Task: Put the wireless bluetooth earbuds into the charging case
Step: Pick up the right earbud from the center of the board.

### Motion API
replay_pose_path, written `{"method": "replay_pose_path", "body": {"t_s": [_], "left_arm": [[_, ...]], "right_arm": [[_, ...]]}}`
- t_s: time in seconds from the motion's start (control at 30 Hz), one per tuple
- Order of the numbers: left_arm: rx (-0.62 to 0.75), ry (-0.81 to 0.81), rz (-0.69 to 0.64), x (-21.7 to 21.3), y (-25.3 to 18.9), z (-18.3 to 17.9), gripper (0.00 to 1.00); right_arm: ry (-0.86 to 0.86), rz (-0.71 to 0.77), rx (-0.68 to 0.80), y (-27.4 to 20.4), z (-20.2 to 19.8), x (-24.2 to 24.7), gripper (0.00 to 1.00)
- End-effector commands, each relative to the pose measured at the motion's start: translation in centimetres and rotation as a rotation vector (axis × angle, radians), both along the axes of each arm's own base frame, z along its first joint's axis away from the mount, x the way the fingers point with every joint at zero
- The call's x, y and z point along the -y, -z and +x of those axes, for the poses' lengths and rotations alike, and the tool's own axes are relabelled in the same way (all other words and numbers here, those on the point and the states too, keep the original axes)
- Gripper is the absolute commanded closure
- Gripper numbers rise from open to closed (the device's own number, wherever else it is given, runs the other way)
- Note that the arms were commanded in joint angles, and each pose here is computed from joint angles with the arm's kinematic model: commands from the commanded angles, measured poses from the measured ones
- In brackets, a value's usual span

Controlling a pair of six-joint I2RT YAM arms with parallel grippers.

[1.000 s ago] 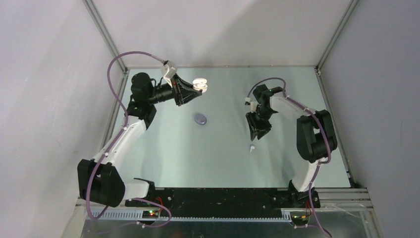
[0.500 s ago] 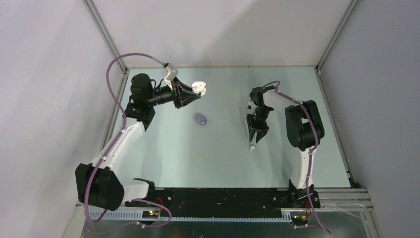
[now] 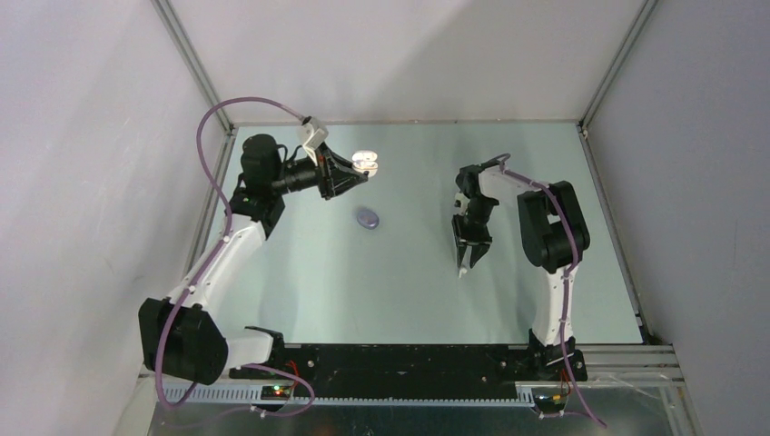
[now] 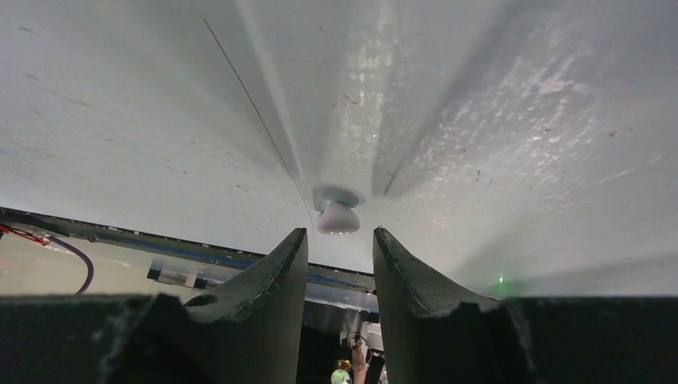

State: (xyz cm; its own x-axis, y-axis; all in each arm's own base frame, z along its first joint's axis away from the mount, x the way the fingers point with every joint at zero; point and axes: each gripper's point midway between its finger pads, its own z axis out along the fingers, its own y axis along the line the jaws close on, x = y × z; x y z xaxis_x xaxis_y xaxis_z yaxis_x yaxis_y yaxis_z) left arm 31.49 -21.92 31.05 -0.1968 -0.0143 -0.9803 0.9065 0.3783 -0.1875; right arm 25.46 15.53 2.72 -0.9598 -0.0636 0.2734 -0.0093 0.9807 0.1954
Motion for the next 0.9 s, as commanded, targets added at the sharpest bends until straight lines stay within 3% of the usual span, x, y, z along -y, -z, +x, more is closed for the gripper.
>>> {"method": "replay_pose_path", "body": {"t_s": [0.0,0.57,0.73,0.87], "left_arm": [[0.088,-0.016,-0.003,-0.3,-2.3,0.6,1.0],[0.092,-0.012,0.027,-0.4,-1.9,0.3,1.0],[0.09,-0.006,0.025,-0.3,-1.8,0.3,1.0],[0.102,0.006,0.027,-0.2,-1.6,0.4,1.0]], "right_arm": [[0.007,-0.013,-0.056,0.2,-1.3,-0.1,0.61],[-0.008,-0.018,-0.081,1.7,-1.0,-0.5,0.66],[-0.021,0.02,-0.051,1.3,-0.2,-1.1,0.79],[-0.065,0.134,0.066,-0.8,2.4,-2.4,0.87]]}}
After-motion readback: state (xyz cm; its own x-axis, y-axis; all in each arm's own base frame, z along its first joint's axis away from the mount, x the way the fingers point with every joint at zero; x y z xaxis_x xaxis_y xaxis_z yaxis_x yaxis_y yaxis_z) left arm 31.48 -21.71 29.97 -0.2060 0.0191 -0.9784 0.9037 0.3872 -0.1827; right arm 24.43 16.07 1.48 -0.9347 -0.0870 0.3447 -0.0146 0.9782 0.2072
